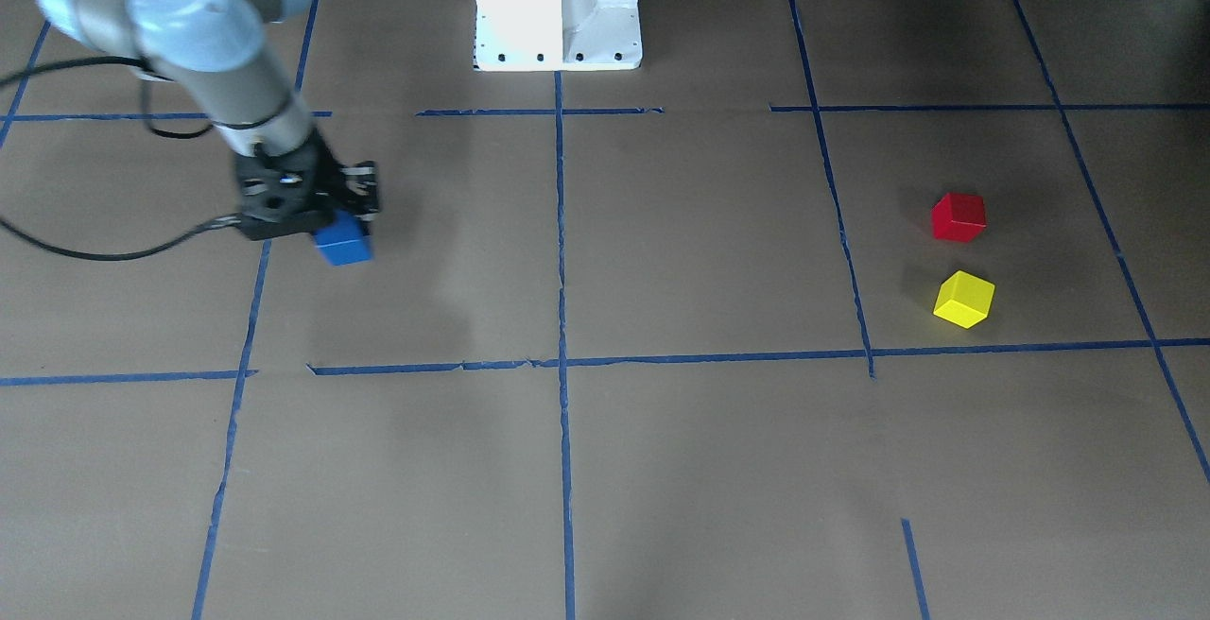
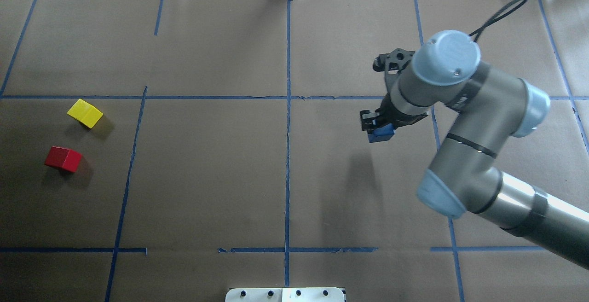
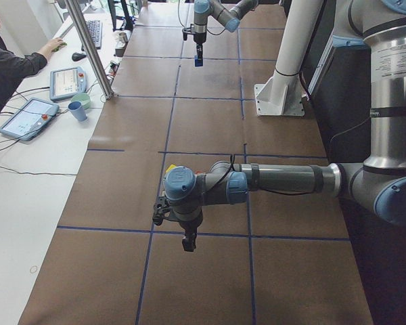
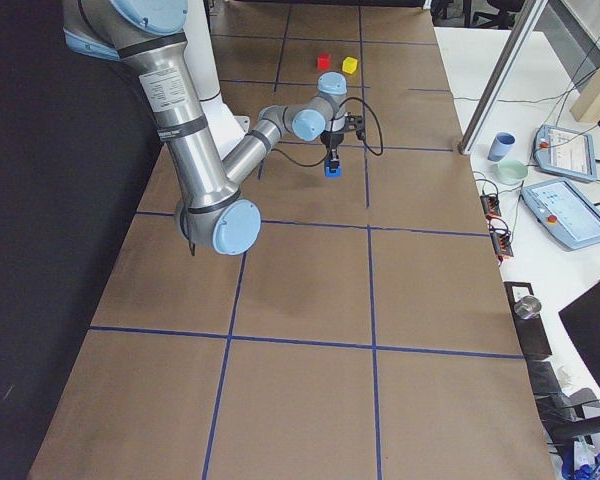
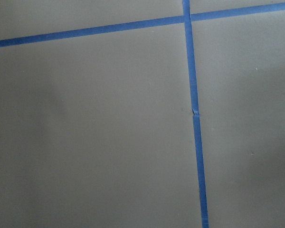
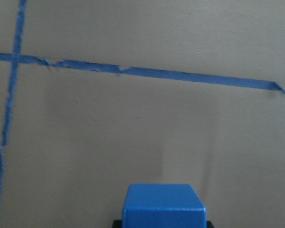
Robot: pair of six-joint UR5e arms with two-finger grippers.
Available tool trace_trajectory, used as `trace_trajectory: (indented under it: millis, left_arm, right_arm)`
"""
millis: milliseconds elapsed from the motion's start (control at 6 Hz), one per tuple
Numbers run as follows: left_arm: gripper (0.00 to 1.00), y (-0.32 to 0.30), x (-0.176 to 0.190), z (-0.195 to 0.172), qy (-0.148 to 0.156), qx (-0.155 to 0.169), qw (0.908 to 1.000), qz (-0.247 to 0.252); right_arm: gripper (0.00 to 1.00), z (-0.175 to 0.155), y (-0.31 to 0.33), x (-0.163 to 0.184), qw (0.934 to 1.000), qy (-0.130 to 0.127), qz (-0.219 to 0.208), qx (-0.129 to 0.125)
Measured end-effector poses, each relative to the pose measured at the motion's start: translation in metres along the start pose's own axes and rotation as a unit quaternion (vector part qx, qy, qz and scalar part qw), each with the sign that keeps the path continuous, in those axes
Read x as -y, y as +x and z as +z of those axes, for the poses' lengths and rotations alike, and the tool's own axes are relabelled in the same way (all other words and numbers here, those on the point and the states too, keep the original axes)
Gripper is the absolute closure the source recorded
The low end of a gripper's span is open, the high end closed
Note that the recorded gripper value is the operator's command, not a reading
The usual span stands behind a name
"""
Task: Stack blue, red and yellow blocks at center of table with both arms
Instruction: 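Lift the blue block with the right gripper and carry it to the table center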
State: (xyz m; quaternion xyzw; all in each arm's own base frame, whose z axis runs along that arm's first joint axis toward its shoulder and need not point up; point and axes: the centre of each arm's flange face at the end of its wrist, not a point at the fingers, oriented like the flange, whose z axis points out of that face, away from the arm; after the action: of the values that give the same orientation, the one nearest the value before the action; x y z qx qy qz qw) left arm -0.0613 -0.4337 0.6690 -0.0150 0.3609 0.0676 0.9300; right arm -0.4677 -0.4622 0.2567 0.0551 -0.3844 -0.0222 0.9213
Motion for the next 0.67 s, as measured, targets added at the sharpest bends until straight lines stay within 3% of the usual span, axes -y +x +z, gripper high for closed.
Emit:
trace_trajectory:
  millis: [333,500,667]
  left_arm:
    - [0.0,0.001,0.0,0.001,-0.001,0.0,1.0,0.001]
    - [0.0,0.001,0.0,0.001,-0.002,0.0,1.0,0.001]
    - [0.0,0.001,0.0,0.002,-0.002,0.0,1.0,0.001]
  right_arm:
    - [1.0,0.022,-0.133,0.016,0.9987,0.001,0.051,-0.009]
    - [0.99,0.029,-0.167,0.014,0.9982,-0.001,0.059,-0.014]
    - [0.81,0.037,-0.178,0.009,0.9981,-0.004,0.059,-0.019]
